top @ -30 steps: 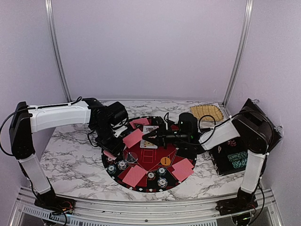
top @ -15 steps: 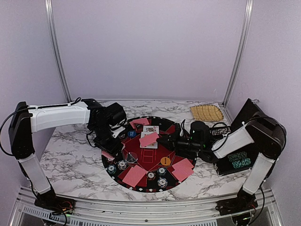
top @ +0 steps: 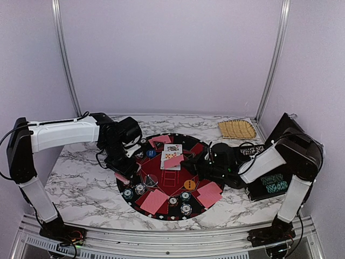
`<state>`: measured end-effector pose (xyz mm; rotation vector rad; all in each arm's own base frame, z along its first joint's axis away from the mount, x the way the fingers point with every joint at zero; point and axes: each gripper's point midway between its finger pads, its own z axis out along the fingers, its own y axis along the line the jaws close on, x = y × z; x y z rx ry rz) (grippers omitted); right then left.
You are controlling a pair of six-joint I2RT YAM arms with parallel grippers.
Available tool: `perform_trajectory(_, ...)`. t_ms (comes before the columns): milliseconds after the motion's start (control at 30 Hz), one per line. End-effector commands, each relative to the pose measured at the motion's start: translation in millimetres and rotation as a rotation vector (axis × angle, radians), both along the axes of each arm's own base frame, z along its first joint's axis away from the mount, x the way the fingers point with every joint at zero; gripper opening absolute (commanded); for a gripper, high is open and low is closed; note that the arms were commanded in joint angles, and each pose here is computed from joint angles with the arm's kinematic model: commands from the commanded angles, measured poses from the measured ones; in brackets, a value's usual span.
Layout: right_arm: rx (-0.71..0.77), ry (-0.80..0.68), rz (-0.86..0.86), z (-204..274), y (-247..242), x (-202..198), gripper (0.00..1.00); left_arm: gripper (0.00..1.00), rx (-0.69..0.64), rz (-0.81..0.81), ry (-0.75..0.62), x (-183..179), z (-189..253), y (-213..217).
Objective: Distribute texas hold em gaming equipment
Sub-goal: Pick up the poker card from the face-down deck piles, then distribute the poker card in the community card area.
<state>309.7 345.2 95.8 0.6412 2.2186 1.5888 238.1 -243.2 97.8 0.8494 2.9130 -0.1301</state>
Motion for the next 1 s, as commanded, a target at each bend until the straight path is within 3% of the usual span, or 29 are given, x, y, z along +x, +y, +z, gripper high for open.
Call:
perform_trajectory(0, 0.026, 0.034, -0.02, -3, 15, 4, 0.0, 0.33, -0.019, -0.005, -0.02, -2, 11, 5)
perform_trajectory(967, -0.016, 0.112, 0.026, -25, 26, -9, 0.0, 0.34, -0.043, 0.0, -0.015, -4, 11, 6)
